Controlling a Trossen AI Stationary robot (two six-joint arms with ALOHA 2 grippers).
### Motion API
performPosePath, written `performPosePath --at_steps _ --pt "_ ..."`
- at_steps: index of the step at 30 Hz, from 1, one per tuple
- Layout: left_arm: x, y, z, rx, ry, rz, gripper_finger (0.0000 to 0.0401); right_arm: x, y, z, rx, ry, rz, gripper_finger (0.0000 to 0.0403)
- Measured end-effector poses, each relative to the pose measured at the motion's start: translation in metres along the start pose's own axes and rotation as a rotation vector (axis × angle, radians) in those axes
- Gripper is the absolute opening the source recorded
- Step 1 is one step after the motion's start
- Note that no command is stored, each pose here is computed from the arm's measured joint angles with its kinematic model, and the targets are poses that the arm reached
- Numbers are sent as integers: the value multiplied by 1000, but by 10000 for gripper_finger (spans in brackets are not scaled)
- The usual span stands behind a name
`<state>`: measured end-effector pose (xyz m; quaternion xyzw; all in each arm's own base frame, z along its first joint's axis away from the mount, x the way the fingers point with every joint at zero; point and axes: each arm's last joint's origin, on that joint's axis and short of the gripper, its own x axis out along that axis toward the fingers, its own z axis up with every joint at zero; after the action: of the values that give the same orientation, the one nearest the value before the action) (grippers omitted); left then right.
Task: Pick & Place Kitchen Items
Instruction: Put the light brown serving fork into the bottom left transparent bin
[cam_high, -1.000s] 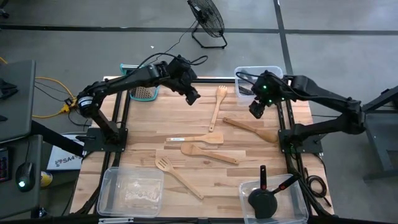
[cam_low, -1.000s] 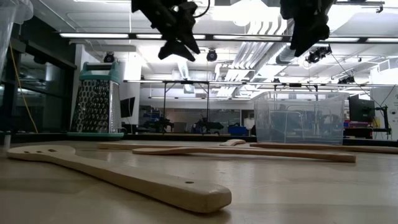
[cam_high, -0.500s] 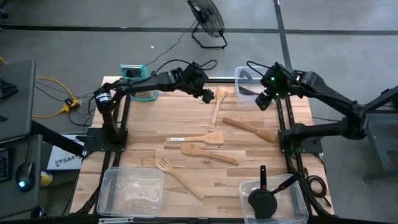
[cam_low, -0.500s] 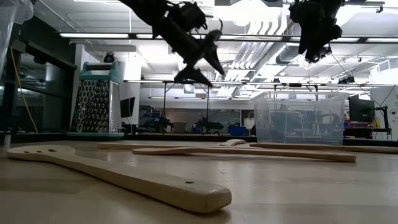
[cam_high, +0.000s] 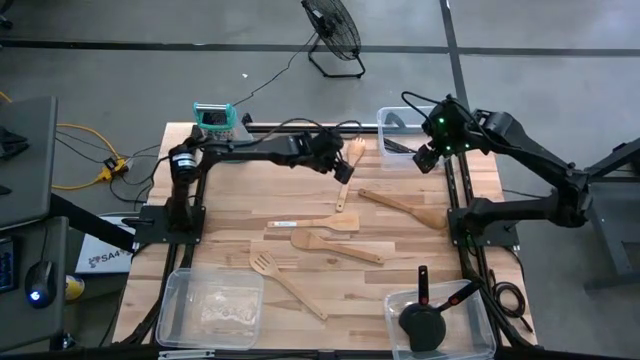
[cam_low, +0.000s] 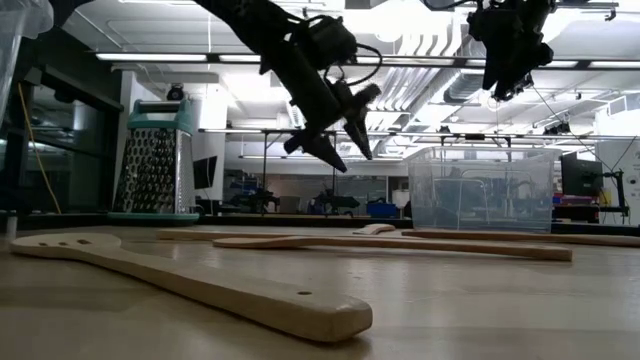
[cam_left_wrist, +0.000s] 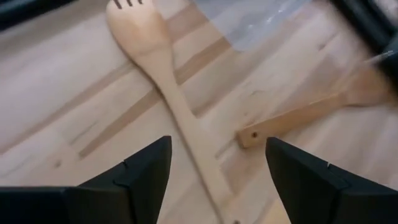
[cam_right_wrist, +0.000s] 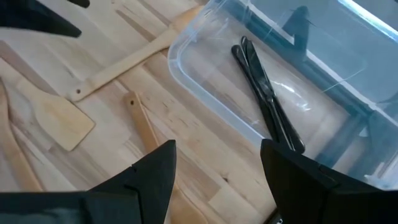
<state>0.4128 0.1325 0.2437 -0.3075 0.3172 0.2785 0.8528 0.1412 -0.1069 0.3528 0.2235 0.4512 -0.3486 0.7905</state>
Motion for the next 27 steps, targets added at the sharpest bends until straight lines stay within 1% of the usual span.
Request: performPosePath --at_steps 5,9,14,17,19,21,23,27 --pt "17 -14 -21 141 -25 104 258 0 -2 0 5 -1 -6 226" --pt "31 -25 -38 200 -26 140 258 0 -1 0 5 -1 -5 226" --pt "43 -37 -50 233 -78 162 258 0 -1 1 7 -3 -6 226" --pt "51 -40 -52 323 -115 154 257 0 -1 0 7 -3 -6 226" --pt "56 -44 -51 412 -133 95 250 0 -1 0 7 -3 -6 226" --pt "61 -45 -52 483 -116 40 230 0 -1 0 8 -3 -6 226" --pt "66 -43 -56 526 -88 33 196 0 -1 0 8 -3 -6 226" --pt "69 -40 -60 582 -48 53 99 0 -1 1 7 -3 -5 226"
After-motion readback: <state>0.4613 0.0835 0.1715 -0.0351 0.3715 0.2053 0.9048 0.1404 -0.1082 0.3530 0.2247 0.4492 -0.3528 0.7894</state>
